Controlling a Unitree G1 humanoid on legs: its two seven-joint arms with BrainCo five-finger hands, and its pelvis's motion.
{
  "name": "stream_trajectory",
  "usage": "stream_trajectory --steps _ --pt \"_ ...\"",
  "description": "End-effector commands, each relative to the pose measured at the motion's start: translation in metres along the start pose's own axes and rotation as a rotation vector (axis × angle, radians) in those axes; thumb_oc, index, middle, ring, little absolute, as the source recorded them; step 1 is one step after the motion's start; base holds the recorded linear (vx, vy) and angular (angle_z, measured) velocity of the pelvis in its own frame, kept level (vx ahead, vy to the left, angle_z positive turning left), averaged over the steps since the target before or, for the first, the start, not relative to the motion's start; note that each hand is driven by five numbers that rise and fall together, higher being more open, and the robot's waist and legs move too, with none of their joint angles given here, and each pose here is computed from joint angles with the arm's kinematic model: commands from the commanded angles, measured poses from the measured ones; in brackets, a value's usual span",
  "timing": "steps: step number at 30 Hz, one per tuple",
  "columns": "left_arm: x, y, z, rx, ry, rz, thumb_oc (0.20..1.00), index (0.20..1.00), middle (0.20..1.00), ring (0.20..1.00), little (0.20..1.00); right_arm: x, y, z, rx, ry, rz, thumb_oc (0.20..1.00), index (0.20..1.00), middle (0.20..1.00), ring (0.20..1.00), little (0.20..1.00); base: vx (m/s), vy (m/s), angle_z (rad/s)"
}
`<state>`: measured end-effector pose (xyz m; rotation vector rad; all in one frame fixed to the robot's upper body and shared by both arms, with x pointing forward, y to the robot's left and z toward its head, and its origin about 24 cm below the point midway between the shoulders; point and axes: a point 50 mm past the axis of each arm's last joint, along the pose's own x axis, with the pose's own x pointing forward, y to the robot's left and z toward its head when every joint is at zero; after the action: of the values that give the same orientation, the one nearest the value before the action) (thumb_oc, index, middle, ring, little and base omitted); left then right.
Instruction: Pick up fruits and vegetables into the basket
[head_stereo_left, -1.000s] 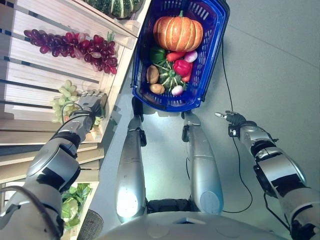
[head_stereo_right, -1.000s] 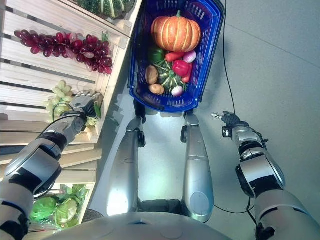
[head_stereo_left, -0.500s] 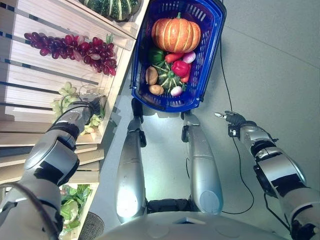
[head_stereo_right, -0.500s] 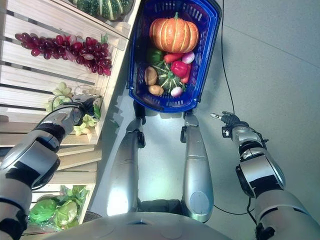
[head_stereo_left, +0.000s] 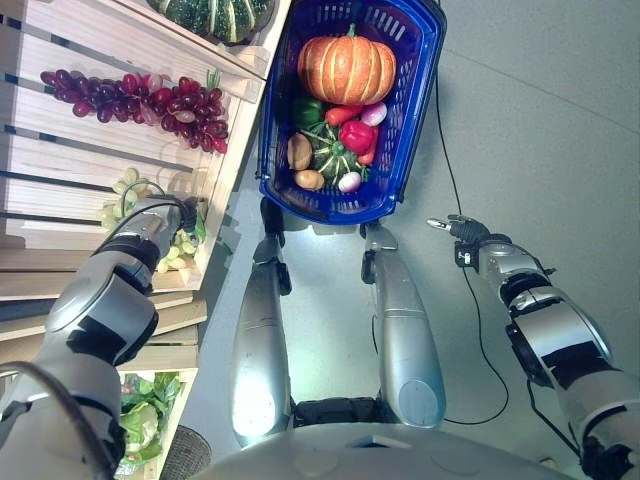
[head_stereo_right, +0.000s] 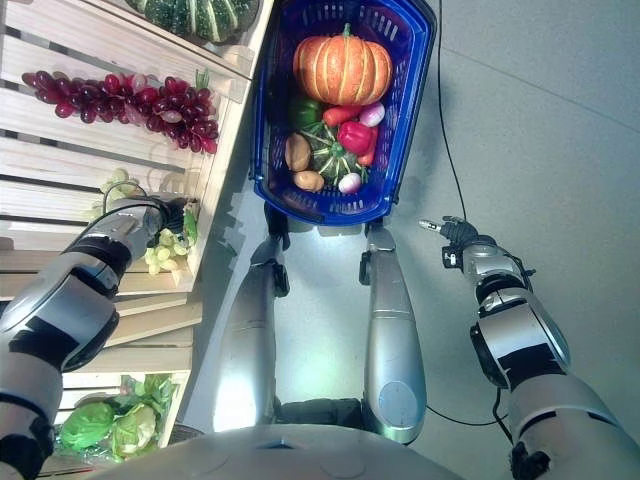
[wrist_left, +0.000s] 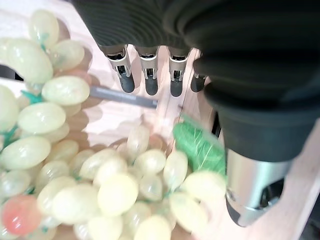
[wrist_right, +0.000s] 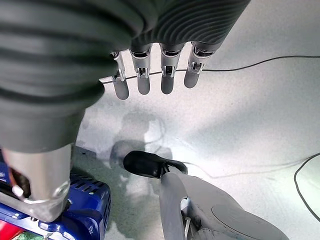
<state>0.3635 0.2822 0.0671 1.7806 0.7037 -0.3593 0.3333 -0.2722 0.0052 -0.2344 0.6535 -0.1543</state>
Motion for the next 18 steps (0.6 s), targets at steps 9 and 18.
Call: stream_trajectory --steps 9,18 --pt "0.002 -0.087 -0.026 0.033 0.222 -0.167 1.0 1.0 1.0 1.0 1.0 -0.003 -0.015 -0.034 0.011 0.089 -0.043 1.0 1.0 1.0 1.0 1.0 0.0 -0.001 0.0" --pt "0.0 -0.102 -0.031 0.143 0.283 -0.283 1.0 1.0 1.0 1.0 1.0 -0.003 -0.015 -0.033 0.014 0.092 -0.042 1.0 1.0 1.0 1.0 1.0 0.0 0.0 0.0"
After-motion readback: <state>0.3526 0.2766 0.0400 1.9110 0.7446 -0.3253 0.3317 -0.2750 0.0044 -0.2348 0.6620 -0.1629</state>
